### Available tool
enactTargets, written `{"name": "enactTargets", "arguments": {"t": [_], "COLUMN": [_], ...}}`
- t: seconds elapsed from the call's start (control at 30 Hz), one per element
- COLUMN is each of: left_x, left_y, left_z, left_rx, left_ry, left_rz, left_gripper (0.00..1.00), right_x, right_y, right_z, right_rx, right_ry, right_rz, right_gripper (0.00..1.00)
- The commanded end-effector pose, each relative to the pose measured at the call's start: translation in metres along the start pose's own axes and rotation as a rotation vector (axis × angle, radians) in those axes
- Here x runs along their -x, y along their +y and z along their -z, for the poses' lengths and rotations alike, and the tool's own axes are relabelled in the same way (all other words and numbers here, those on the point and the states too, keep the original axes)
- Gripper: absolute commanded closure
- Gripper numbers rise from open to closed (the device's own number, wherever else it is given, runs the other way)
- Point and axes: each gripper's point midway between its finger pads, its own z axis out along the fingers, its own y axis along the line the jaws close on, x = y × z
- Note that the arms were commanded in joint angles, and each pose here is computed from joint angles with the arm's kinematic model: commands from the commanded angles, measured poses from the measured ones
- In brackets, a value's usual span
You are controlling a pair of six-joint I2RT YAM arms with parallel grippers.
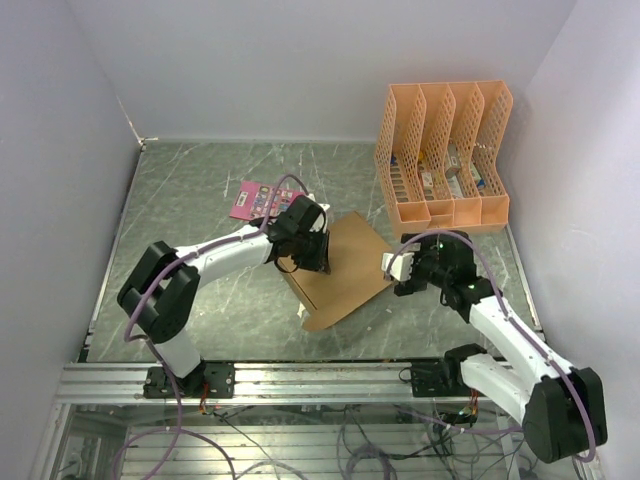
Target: Fold the paper box
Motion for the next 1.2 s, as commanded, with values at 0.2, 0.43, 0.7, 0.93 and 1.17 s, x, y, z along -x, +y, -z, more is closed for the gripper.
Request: {"name": "enactTargets", "arguments": {"t": [0.2, 0.43, 0.7, 0.93, 1.17], "left_x": [-0.005, -0.015, -0.005, 0.016, 0.013], "left_y": [0.001, 0.009, -0.001, -0.019, -0.008], "left_z": [-0.011, -0.019, -0.009, 0.025, 0.069], "left_rx": [-0.030, -0.023, -0.051, -0.096, -0.070], "left_ry": [0.025, 0.046, -0.006, -0.115, -0.307], "left_rz": [0.003, 0.004, 0.003, -0.016, 0.056], "left_gripper": [0.75, 0.76, 0.76, 0.73, 0.58], "right_x": [0.019, 0.064, 0.094, 0.065, 0.045], "right_y": [0.056, 0.049, 0.053, 0.069, 0.076], "right_z": [0.037, 0.062, -0.004, -0.020, -0.033], "right_rx": [0.335, 0.529, 0.646, 0.572, 0.554], "right_ry": [-0.045, -0.172, -0.145, -0.021, 0.079], "right_rz": [-0.218, -0.558, -0.828, -0.799, -0.794], "right_gripper": [0.10, 0.35, 1.00, 1.00, 1.00]}}
